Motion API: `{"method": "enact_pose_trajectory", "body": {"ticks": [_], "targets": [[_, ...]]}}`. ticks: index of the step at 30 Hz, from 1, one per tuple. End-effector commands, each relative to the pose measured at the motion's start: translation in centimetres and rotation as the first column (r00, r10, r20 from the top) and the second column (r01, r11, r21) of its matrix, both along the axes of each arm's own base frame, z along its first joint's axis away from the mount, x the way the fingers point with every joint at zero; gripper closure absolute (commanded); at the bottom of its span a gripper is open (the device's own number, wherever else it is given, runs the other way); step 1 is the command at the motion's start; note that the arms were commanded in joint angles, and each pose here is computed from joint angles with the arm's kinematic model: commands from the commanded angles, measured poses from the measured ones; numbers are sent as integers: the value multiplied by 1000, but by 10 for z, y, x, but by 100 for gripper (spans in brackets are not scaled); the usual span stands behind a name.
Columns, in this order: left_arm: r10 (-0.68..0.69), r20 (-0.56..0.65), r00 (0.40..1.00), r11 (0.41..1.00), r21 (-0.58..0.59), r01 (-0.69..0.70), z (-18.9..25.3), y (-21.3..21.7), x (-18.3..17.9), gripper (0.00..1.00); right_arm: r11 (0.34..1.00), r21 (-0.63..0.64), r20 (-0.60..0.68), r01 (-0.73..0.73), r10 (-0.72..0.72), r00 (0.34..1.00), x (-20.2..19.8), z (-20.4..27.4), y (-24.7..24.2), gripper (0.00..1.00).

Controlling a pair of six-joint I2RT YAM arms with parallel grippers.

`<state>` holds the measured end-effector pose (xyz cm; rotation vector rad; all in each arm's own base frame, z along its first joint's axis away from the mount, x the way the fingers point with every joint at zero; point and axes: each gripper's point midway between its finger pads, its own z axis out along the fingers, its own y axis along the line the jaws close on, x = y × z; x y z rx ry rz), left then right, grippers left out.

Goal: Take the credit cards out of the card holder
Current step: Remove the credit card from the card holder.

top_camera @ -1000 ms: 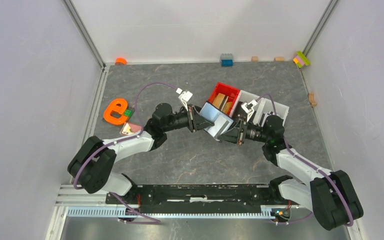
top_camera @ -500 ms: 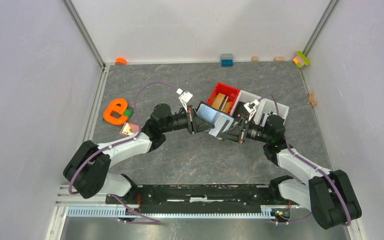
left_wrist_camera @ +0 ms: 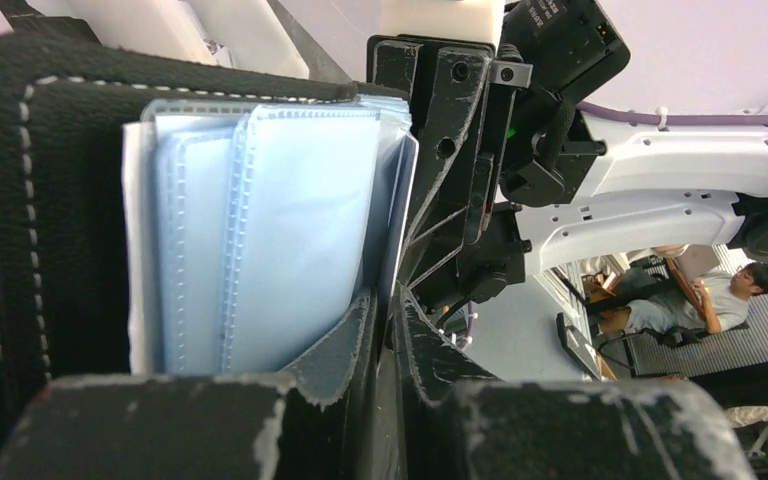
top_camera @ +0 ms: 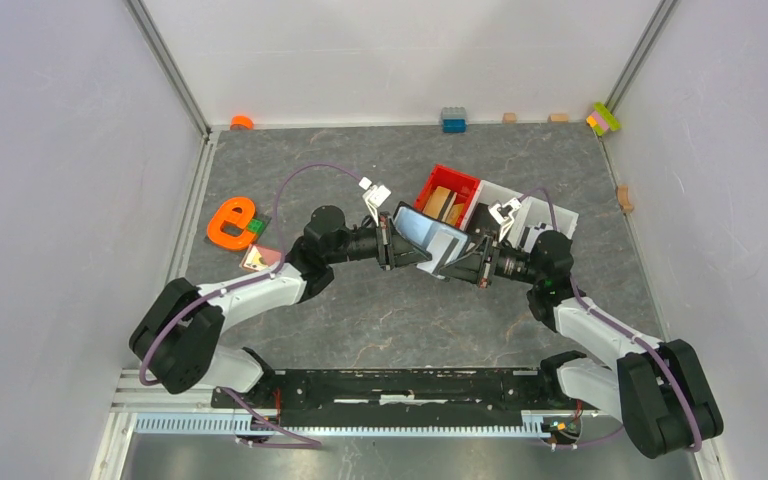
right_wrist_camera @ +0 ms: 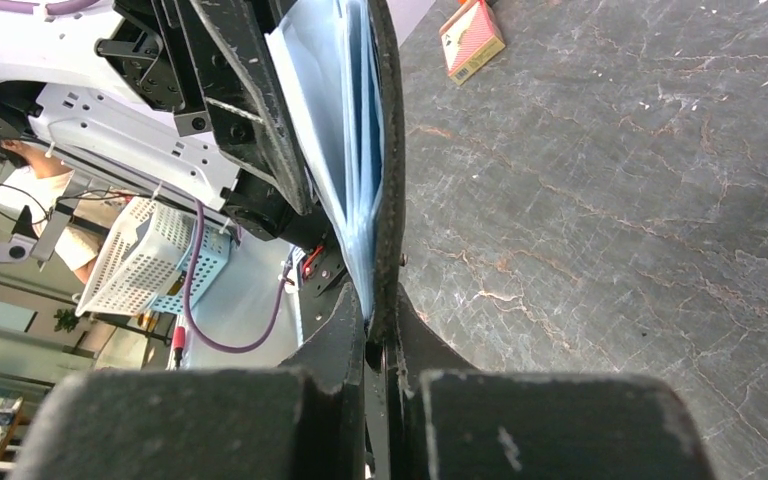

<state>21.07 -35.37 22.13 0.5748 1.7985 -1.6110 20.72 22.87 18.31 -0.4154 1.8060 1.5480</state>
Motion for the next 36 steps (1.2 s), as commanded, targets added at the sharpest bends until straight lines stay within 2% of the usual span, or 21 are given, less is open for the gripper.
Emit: {"method": "enact_pose_trajectory", "body": {"ticks": [1,5,8,15,36], "targets": [[-145,8,989,989,-19,145,12,-5,-33,88,995,48,100,86,-91,991,19,23,-4,99],[-115,29,993,993,-18,116,14,-2,-31,93,995,50,103,92,-97,990,19,23,-4,89],[-80,51,995,997,-9,80,17,2,-28,94,994,53,106,97,-102,989,19,24,-5,86],[4,70,998,1000,6,-4,16,11,-18,96,992,65,128,109,-117,985,18,29,-7,98],[122,55,991,992,-23,-121,19,30,-1,98,991,69,125,119,-127,984,20,29,-9,97]]}}
